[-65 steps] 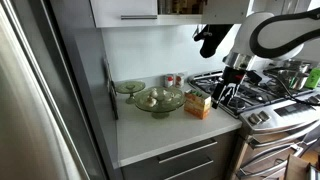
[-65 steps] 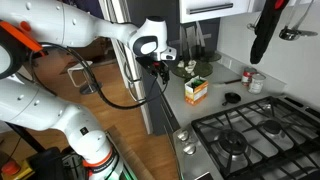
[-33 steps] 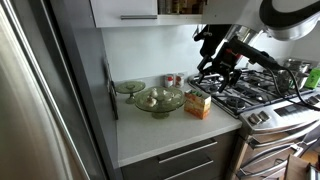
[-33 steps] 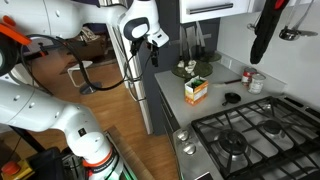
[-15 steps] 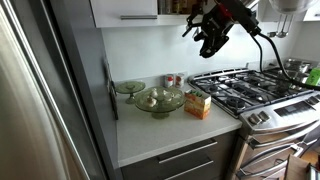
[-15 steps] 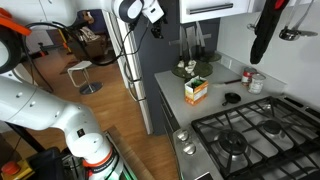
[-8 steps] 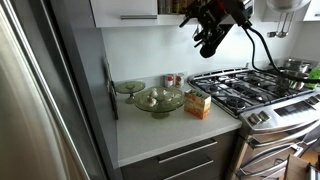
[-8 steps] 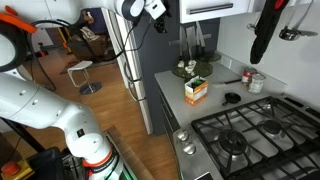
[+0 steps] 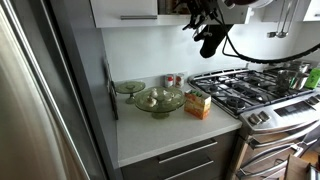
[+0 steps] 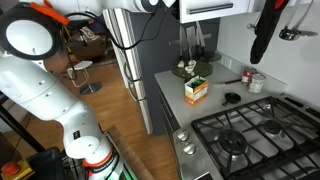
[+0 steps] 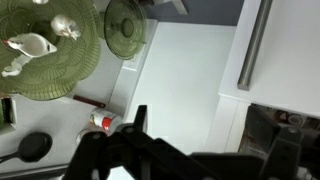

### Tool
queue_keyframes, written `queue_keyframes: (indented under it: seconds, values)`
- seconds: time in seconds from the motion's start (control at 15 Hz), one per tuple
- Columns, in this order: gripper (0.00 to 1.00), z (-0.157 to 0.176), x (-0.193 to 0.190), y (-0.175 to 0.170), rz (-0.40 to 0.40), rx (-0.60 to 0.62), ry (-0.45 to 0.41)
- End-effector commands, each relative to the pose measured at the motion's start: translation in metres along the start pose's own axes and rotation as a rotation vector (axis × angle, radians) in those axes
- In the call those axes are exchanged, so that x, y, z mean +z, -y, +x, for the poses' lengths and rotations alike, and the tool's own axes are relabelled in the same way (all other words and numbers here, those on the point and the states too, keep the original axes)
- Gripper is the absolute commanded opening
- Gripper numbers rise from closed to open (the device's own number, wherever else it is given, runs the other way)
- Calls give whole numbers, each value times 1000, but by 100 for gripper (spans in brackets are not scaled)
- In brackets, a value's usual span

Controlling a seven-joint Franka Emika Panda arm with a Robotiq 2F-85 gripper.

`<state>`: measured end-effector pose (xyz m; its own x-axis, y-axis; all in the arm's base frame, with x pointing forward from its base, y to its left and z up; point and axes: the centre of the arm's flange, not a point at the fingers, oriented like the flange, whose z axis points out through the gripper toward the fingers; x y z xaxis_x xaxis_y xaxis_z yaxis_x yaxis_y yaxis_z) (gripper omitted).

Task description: Put the tea bag in the box

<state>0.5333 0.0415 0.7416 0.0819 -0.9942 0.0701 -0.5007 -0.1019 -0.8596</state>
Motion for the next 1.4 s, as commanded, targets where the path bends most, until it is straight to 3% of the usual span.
queue_keyframes:
  seconds: [0.0, 0.33, 0.47, 0.8, 1.33]
  values:
    - [100, 6, 5, 4, 1, 3, -19]
    - [100, 11, 12, 9, 5, 2, -28]
    - [100, 33, 42, 12, -26, 86, -151]
    - [100, 94, 55, 26, -24, 266, -269]
    - [100, 105, 54, 53, -12, 347, -210]
